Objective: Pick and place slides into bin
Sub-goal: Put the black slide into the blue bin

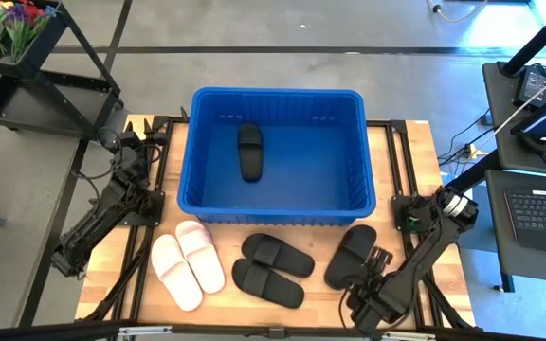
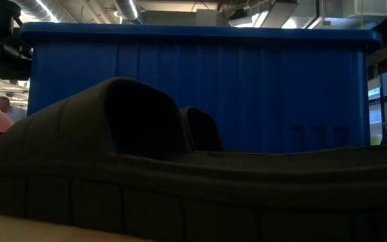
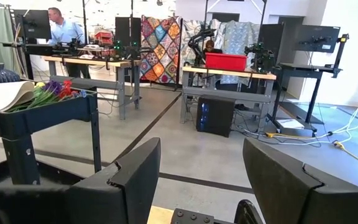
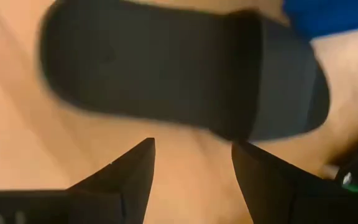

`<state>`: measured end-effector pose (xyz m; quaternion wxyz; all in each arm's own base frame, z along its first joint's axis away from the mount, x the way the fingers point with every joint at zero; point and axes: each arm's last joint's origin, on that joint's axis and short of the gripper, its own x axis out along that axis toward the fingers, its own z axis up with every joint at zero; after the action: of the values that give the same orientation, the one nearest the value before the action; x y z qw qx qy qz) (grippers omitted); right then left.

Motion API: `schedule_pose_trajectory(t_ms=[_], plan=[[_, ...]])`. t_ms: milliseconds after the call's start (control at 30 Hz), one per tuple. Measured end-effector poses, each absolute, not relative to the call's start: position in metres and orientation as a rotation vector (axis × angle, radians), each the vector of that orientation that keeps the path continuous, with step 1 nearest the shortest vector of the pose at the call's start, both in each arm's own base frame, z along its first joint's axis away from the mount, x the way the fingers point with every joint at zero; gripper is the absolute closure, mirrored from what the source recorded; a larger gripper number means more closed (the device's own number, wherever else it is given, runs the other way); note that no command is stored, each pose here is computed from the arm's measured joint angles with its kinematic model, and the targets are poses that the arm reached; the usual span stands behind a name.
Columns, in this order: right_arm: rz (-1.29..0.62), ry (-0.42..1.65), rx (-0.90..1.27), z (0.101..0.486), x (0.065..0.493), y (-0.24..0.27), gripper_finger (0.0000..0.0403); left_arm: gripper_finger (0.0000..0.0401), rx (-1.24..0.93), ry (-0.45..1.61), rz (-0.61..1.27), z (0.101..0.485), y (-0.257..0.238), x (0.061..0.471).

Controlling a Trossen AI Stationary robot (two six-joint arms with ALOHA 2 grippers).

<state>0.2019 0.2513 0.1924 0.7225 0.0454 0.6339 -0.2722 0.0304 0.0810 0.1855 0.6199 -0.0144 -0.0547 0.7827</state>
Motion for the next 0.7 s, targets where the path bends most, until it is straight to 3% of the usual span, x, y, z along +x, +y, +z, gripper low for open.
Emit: schedule_pose_trajectory(t_ms=[433,700], plan=[[-0.754,1.442,0.062,0.151,0.204,0.211,0.019,0.0177,-0.033,-0.126,1.8,0.186,0.081,0.03],[-0.733,1.418,0.034,0.154,0.207,0.211,0.019,0.0177,-0.033,-0.126,1.8,0.186,0.081,0.03]])
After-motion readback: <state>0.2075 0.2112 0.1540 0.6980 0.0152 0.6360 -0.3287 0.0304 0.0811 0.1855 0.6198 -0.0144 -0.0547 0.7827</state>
